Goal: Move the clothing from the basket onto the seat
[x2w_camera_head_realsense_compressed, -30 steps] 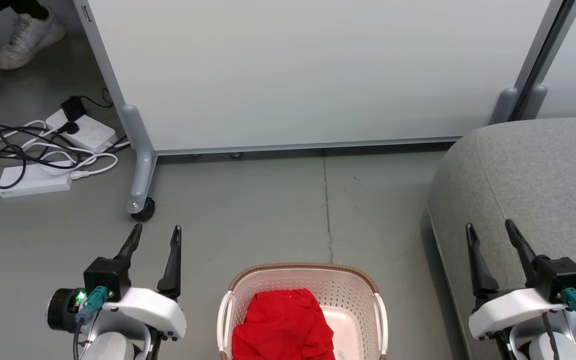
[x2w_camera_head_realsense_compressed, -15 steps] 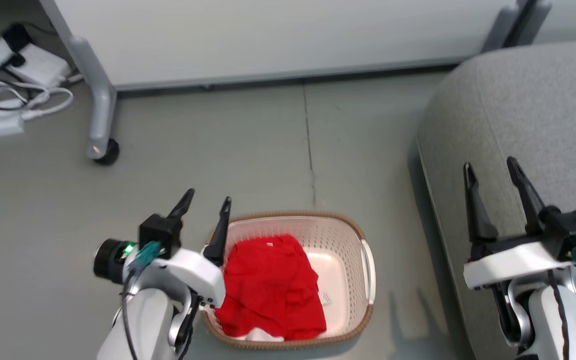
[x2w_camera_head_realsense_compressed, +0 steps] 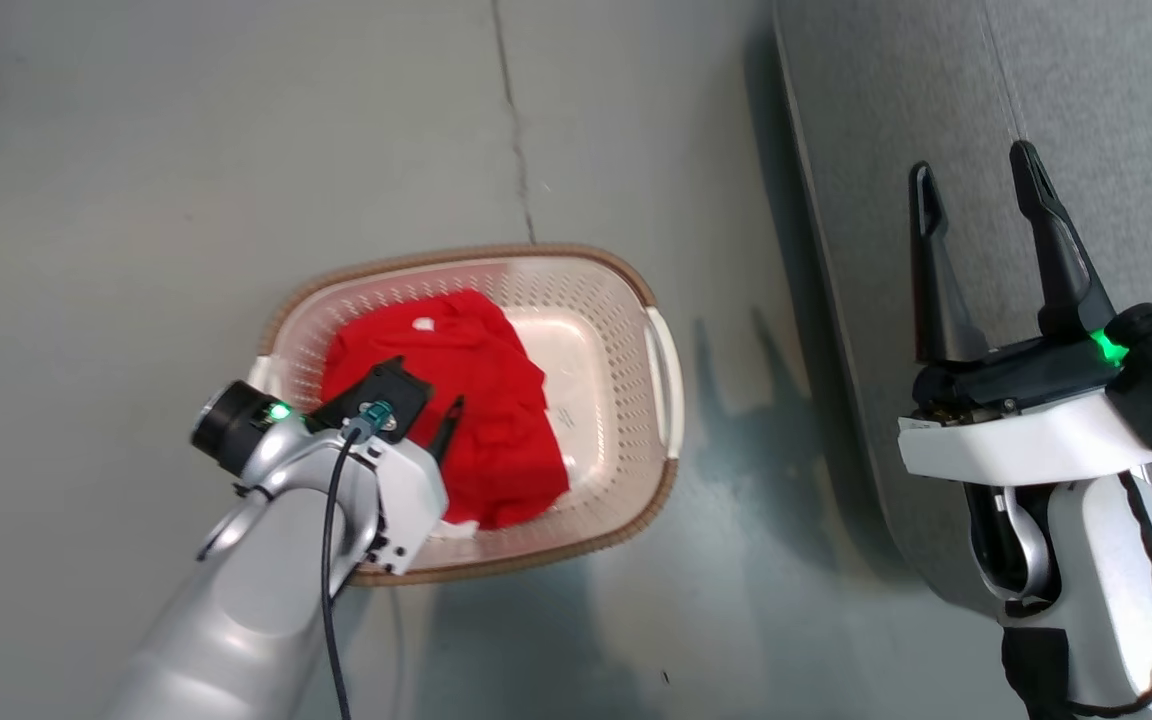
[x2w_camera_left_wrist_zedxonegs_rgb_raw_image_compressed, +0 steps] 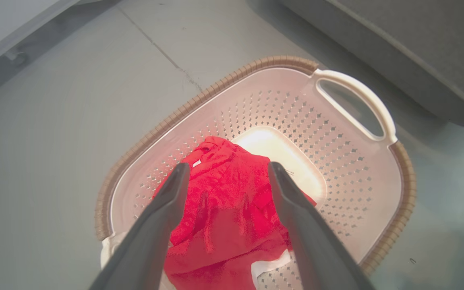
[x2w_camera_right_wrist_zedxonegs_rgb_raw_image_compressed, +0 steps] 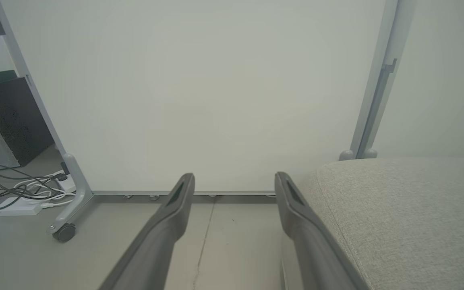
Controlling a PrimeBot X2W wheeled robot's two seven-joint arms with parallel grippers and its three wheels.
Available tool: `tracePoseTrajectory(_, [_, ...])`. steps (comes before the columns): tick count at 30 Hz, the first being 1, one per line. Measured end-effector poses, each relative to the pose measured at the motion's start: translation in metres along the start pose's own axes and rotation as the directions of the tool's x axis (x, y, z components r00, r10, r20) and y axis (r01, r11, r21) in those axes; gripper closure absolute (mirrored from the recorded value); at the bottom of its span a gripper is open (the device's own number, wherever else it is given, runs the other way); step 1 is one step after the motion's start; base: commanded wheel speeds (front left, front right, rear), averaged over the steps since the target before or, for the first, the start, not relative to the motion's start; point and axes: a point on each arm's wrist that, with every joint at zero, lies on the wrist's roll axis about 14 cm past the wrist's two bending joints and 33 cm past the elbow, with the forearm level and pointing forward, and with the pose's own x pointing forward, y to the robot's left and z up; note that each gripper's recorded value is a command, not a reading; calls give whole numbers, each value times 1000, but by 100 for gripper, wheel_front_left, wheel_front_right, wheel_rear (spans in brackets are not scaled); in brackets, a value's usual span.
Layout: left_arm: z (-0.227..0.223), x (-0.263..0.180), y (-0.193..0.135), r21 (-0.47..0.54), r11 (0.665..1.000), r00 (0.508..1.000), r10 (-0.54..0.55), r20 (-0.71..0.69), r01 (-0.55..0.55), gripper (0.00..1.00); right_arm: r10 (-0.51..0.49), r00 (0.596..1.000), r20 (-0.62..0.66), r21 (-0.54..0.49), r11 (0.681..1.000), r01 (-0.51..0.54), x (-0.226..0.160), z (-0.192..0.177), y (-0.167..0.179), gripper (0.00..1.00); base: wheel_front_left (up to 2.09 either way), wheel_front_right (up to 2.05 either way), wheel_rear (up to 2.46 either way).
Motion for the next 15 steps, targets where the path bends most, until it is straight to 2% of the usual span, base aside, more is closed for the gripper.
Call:
tracePoseTrajectory(6, [-57, 41, -1, 150, 981, 974, -92, -205, 124, 0, -62, 998, -23, 39, 997, 63, 0, -17, -24, 0, 0, 0, 0])
tracePoseTrajectory(15, [-106, 93, 10, 241, 948, 927, -114, -357, 209, 0, -160, 981, -109, 50, 985, 166, -16, -47, -59, 0, 0, 0, 0])
